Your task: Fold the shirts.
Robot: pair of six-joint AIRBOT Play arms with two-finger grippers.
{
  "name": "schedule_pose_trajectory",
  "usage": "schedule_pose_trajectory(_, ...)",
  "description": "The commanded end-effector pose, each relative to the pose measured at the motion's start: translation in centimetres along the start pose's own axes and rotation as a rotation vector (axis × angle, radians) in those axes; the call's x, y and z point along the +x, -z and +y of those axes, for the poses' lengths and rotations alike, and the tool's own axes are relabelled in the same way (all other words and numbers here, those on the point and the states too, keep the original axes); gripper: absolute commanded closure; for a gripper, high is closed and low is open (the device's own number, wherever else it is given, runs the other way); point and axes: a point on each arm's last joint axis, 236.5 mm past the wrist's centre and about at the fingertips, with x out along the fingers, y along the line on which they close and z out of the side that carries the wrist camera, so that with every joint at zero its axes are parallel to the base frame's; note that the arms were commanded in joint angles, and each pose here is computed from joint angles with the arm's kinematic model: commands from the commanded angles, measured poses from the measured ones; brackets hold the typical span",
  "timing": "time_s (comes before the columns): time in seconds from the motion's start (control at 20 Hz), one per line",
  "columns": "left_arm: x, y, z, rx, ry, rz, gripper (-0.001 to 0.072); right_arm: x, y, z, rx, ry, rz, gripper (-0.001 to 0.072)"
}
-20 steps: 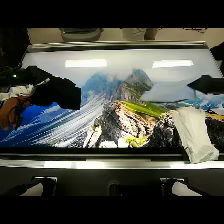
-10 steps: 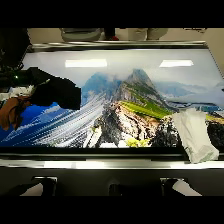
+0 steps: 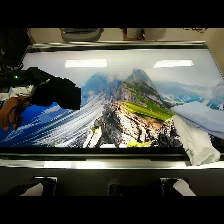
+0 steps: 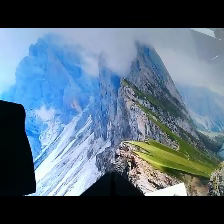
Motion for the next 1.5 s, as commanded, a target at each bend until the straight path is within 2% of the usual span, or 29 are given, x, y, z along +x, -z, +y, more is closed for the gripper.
schedule_pose_trajectory(0.0,0.0,0.0,0.0,0.001,0.001,0.000,0.0675,3.5,6.8,-4.3,0.110,0.151,0.195,0.0658)
schedule_pose_trajectory(0.25,0.0,0.0,0.0,0.000,0.001,0.000,0.0675,10.6,14.5,-4.6,0.237,0.142,0.311,0.0658)
schedule_pose_trajectory(0.55,0.0,0.0,0.0,-0.001,0.001,0.000,0.0675,11.7,14.4,-6.2,0.281,0.203,0.266,0.0647)
schedule_pose_trajectory(0.6,0.0,0.0,0.0,-0.001,0.001,0.000,0.0675,11.8,14.5,-6.1,0.301,0.205,0.268,0.0505)
schedule_pose_trajectory(0.65,0.0,0.0,0.0,-0.001,0.001,0.000,0.0675,11.8,14.6,-6.1,0.286,0.204,0.271,0.0186)
schedule_pose_trajectory(0.7,0.0,0.0,-0.1,0.000,0.001,0.000,0.0675,11.6,14.5,-6.2,0.239,0.204,0.273,0.0036)
schedule_pose_trajectory(0.85,-1.0,-1.5,-0.8,0.023,0.003,-0.037,0.0675,7.5,10.7,-9.3,0.161,0.363,0.159,0.0034)
schedule_pose_trajectory(0.95,-3.1,-4.6,-2.5,0.084,0.002,-0.121,0.0677,0.6,1.9,-10.7,0.068,0.493,-0.166,0.0041)
schedule_pose_trajectory(1.0,-4.4,-6.6,-3.1,0.131,-0.025,-0.182,0.0677,-4.2,-3.6,-9.4,0.019,0.518,-0.401,0.0046)
schedule_pose_trajectory(1.05,-5.7,-8.6,-2.9,0.188,-0.107,-0.242,0.0679,-8.6,-8.2,-6.6,-0.047,0.504,-0.617,0.0047)
schedule_pose_trajectory(1.15,-7.7,-11.2,0.7,0.258,-0.415,-0.306,0.0679,-14.9,-15.0,3.4,-0.263,0.371,-0.963,0.0116)
schedule_pose_trajectory(1.2,-7.9,-11.1,2.9,0.285,-0.571,-0.285,0.0679,-14.8,-15.8,9.4,-0.392,0.267,-1.011,0.0116)
schedule_pose_trajectory(1.25,-7.2,-9.9,4.7,0.301,-0.678,-0.214,0.0678,-12.1,-14.9,14.9,-0.536,0.176,-0.952,0.0116)
schedule_pose_trajectory(1.3,-5.4,-7.2,6.0,0.298,-0.723,-0.082,0.0676,-7.9,-12.8,18.9,-0.651,0.105,-0.820,0.0116)
schedule_pose_trajectory(1.35,-3.5,-3.7,7.0,0.261,-0.725,0.065,0.0652,-3.1,-9.7,21.8,-0.743,0.052,-0.648,0.0116)
schedule_pose_trajectory(1.4,-1.5,1.4,8.0,0.200,-0.711,0.257,0.0480,2.1,-6.0,23.6,-0.827,0.024,-0.447,0.0116)
schedule_pose_trajectory(1.45,-0.3,6.5,8.9,0.146,-0.700,0.439,0.0192,6.6,-2.4,24.3,-0.878,-0.005,-0.256,0.0096)
